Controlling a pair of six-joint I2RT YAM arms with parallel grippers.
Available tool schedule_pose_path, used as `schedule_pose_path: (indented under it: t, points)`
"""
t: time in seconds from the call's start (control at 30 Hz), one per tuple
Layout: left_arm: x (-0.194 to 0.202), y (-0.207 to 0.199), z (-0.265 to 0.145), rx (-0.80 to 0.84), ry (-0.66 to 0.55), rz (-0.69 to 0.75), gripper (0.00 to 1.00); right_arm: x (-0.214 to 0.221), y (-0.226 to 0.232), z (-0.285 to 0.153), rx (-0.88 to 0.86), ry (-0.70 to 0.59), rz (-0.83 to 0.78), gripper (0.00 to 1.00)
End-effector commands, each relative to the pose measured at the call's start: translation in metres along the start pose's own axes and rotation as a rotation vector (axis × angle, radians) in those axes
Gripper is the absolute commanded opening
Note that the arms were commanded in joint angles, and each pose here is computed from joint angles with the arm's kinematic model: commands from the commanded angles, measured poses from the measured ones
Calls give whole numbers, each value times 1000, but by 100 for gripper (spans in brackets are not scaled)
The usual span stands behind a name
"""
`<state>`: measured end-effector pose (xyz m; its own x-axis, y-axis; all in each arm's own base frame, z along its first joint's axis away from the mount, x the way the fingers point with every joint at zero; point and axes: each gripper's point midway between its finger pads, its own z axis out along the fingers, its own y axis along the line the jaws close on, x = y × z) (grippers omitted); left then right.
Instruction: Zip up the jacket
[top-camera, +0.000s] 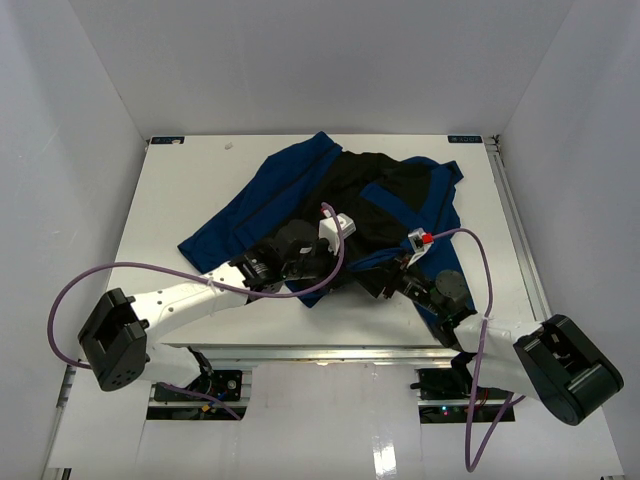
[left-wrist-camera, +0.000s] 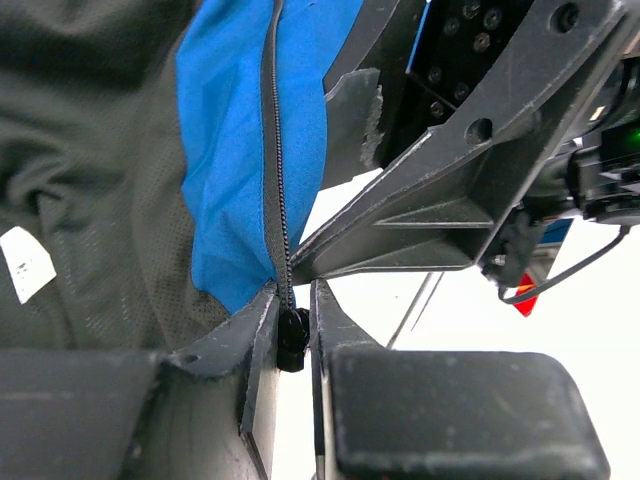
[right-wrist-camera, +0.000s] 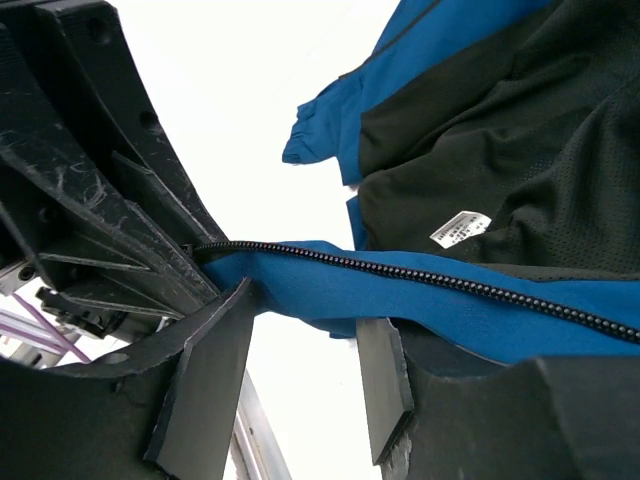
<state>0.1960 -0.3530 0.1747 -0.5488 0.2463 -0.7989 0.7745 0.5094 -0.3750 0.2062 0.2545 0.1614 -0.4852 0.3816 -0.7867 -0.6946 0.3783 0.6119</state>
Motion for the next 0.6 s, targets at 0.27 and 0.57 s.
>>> schedule_pose_path:
  t: [0.27,0.57]
  points:
    - [-16,-34,-2,185,-111,-15,33,-28,65,-7,-319,-113,6,49]
    - [3,-32,0,200,-91,-34,45,-40,73,-1,-359,-144,-12,30]
